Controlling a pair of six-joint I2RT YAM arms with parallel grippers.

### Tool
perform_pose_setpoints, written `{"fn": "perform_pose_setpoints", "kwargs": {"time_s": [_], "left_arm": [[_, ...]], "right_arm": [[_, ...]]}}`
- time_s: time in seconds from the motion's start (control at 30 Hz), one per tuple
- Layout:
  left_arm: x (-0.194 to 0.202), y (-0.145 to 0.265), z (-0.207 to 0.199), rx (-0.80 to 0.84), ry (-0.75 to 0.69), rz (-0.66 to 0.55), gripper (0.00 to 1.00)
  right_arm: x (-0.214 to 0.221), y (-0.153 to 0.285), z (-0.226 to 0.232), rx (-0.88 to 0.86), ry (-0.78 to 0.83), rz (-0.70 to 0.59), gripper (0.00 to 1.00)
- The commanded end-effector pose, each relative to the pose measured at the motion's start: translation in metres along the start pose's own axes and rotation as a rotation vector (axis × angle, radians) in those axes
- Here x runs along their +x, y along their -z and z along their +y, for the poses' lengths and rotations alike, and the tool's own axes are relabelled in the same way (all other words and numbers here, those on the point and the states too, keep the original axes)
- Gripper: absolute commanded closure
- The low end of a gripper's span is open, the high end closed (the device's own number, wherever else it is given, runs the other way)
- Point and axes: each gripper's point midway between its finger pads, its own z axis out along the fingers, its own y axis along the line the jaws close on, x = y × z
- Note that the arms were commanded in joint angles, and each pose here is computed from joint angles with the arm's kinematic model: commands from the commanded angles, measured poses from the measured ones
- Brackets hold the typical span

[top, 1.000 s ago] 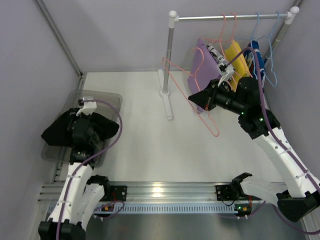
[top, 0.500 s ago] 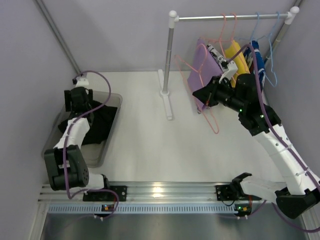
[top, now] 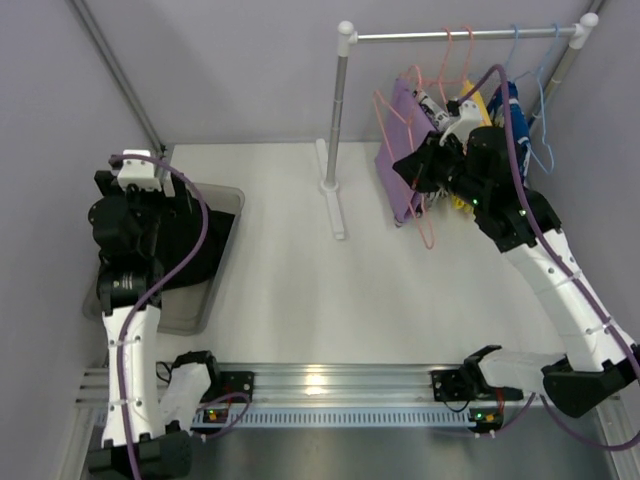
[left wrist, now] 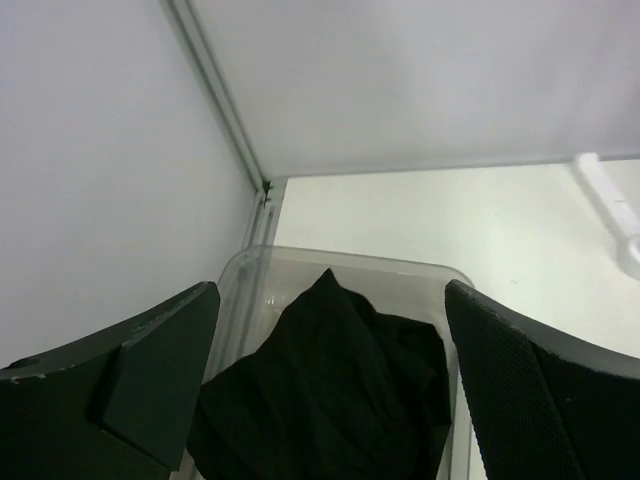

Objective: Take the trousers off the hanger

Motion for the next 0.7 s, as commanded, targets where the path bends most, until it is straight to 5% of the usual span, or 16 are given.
{"fn": "perform_pose_setpoints", "kwargs": {"time_s": [0.0,0.67], "left_arm": [[-0.012,0.020,-0.022,0.130,-0.006,-0.006,0.01],[-0.051,0.061,-0.042,0.225,0.148,-0.046,0.01]], "right_arm": [[-0.034,-0.011,0.011,0.007,0.010,-0.065,1.00],[-0.101,-0.145,0.005,0.056,0.108,-0.151,1.00]]}}
